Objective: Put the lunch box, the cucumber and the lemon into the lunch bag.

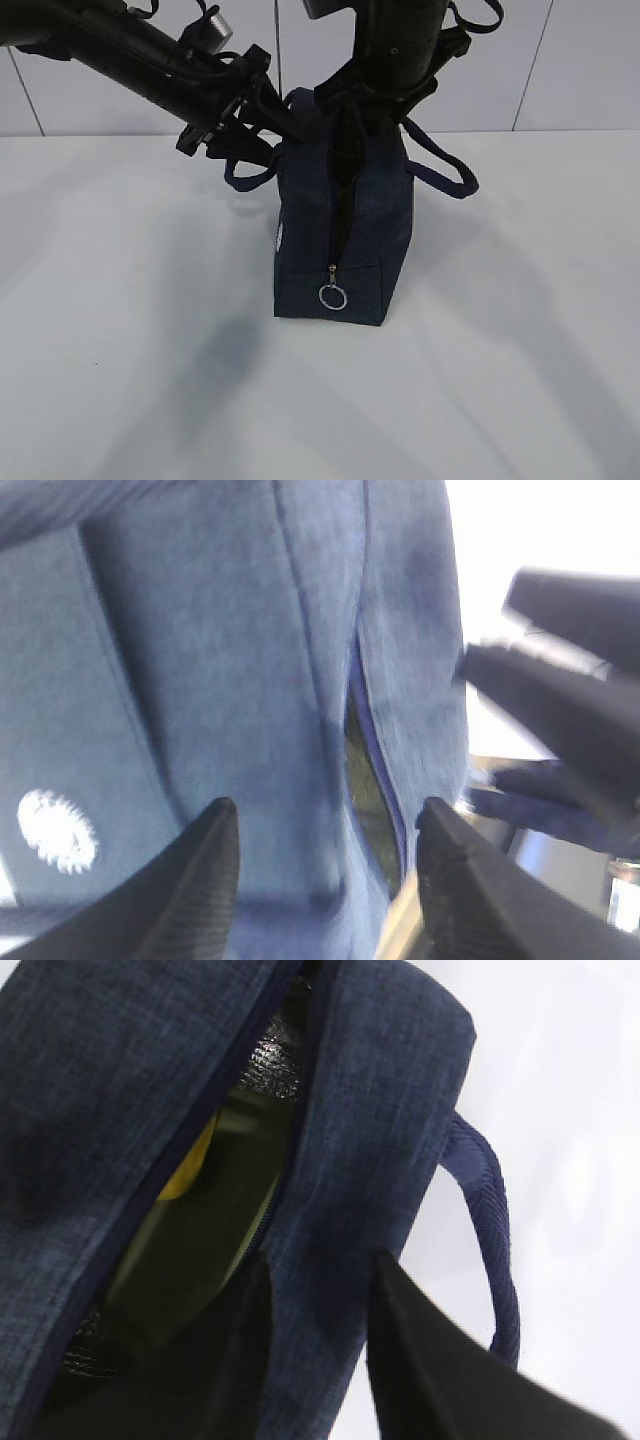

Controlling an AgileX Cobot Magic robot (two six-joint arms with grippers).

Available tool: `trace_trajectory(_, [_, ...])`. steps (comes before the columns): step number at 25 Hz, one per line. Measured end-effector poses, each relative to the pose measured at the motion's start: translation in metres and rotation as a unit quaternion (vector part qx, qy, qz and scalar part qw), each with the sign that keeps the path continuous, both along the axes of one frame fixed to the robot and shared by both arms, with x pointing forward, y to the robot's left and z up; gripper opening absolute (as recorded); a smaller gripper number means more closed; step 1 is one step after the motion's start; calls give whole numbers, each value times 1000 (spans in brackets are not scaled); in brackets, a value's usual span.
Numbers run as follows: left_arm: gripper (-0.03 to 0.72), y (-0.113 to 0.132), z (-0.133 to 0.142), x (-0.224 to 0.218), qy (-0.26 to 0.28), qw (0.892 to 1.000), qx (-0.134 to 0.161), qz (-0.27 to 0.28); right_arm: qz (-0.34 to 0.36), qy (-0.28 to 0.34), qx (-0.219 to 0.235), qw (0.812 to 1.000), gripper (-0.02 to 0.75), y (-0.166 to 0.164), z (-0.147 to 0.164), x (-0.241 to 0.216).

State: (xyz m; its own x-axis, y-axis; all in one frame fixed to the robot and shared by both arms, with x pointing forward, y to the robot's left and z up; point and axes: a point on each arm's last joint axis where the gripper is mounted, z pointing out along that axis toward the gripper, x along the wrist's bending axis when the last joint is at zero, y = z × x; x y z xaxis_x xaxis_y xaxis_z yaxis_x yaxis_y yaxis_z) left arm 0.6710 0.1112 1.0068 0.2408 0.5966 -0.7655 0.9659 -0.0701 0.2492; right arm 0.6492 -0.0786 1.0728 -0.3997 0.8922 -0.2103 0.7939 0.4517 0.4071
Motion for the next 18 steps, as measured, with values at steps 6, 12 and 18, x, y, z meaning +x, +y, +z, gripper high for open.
trace_trajectory(6, [412, 7, 5, 0, 25, 999, -38, 0, -2, -6, 3, 1000, 322, 0, 6, 0])
trace_trajectory(12, [411, 28, 16, 9, 20, 998, -51, 10, -3, -41, 23, 999, 370, 0, 32, 2])
trace_trajectory(18, [330, 40, 36, 7, -22, 1000, -10, 4, -1, -60, 51, 997, 377, -2, 57, -7])
